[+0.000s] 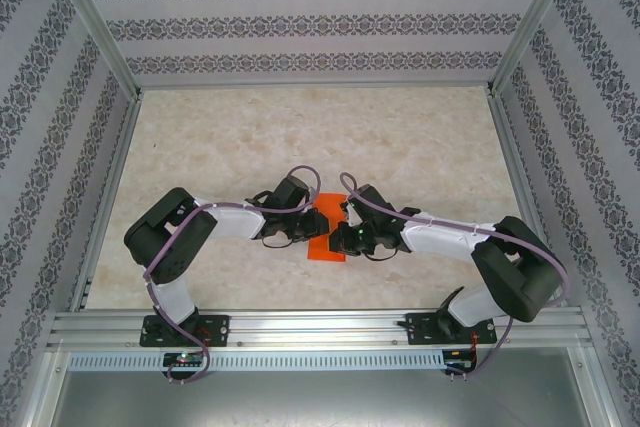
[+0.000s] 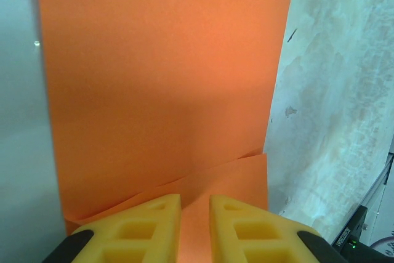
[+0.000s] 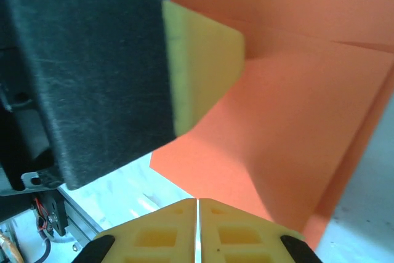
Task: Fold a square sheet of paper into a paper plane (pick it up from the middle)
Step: Fold the triangle a second time at the center of the table.
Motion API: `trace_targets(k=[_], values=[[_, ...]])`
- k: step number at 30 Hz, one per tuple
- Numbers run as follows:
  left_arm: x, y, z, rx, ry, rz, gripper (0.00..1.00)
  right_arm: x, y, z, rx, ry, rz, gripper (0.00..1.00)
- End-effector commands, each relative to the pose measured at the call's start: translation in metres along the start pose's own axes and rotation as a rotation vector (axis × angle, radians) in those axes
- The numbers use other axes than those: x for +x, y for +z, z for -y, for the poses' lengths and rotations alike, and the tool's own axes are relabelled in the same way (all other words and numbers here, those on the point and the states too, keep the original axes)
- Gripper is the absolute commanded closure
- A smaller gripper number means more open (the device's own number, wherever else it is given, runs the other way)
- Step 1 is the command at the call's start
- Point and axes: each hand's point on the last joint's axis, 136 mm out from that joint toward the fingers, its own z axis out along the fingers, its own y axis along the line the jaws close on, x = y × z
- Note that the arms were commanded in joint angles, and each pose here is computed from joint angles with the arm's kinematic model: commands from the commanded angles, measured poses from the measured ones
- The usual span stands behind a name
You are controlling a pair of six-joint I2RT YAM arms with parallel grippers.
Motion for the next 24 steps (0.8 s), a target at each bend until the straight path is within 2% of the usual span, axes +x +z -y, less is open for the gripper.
trace_targets(k=[1,7,15,24], values=[[0.010,0.008,-0.014,-0.065,0.008,-0.031,0.78,-0.001,0.004,-0.006,0.032,-0.038,-0.003,0.89],[0.009,0.006,-0.013,-0.065,0.012,-0.025,0.78,-0.003,0.009,0.024,0.161,-0.018,0.010,0.90],[0.011,0.007,-0.015,-0.068,0.011,-0.029,0.78,0.008,0.014,0.050,0.220,0.020,-0.023,0.90],[0.012,0.007,-0.017,-0.073,0.010,-0.030,0.78,0.015,0.009,0.061,0.249,0.027,-0.032,0.90]])
